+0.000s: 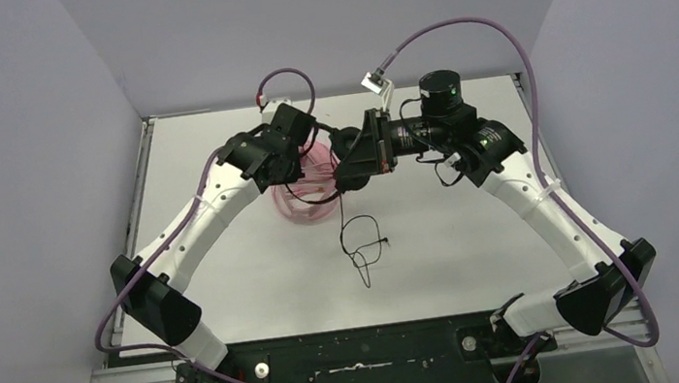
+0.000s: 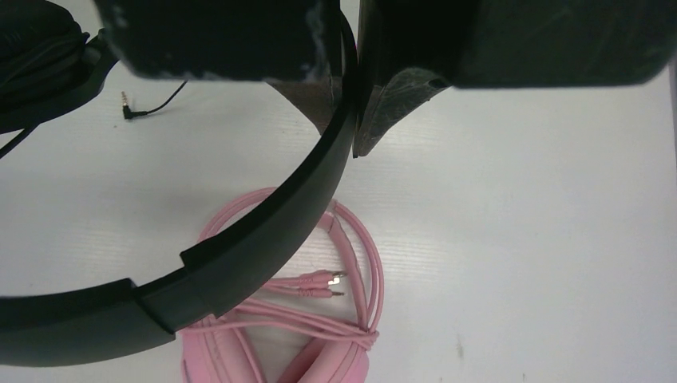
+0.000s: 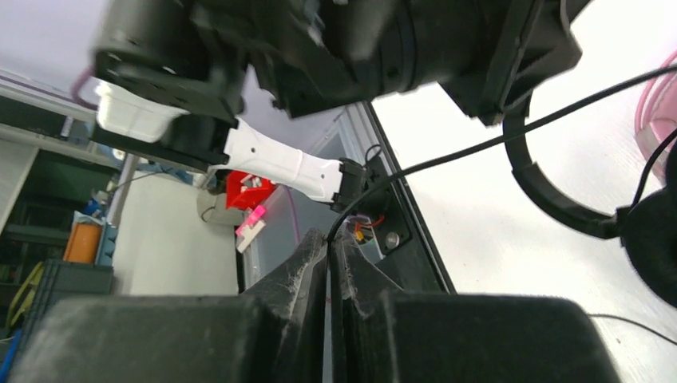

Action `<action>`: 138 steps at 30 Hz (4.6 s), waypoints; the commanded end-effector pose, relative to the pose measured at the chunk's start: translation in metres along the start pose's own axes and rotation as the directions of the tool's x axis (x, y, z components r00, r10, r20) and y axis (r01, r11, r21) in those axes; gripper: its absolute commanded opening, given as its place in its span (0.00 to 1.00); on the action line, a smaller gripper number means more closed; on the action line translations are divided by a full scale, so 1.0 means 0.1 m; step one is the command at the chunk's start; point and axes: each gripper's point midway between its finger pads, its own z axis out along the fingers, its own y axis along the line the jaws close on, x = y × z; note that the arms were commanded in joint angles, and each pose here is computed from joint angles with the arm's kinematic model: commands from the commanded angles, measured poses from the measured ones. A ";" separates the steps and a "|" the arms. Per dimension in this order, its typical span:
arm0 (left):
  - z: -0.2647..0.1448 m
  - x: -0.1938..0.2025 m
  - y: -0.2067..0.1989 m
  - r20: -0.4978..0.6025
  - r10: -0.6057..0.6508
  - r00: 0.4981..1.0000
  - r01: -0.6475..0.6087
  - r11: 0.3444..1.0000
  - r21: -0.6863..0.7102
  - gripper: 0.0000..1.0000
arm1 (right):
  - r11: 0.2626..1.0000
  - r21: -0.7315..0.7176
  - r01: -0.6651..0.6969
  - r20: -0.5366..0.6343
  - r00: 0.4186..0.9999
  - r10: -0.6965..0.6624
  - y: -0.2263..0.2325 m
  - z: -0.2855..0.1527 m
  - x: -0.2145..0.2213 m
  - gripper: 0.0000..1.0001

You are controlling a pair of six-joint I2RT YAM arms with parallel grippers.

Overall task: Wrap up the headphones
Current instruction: Wrap the headphones cable around the headphones.

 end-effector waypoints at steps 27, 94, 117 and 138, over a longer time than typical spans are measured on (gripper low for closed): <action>-1.16 -1.03 0.17 0.276 -0.167 0.946 0.105 0.968 0.227 0.00 | 0.852 0.416 0.317 0.003 0.937 -0.350 -1.01 0.20 0.57 0.00; -1.36 -0.93 0.34 0.213 -0.174 0.961 0.095 0.936 0.338 0.00 | 0.828 0.384 0.408 0.122 0.867 -0.483 -1.89 0.05 0.89 0.89; -1.49 -0.95 0.35 0.208 -0.200 0.957 0.100 0.906 0.412 0.00 | 0.791 0.043 0.610 0.361 0.729 -0.582 -1.38 0.28 0.63 0.73; -1.54 -0.95 0.32 0.202 -0.205 0.958 0.096 0.890 0.446 0.00 | 0.705 -0.030 0.709 0.377 0.661 -0.649 -1.91 1.03 0.68 0.64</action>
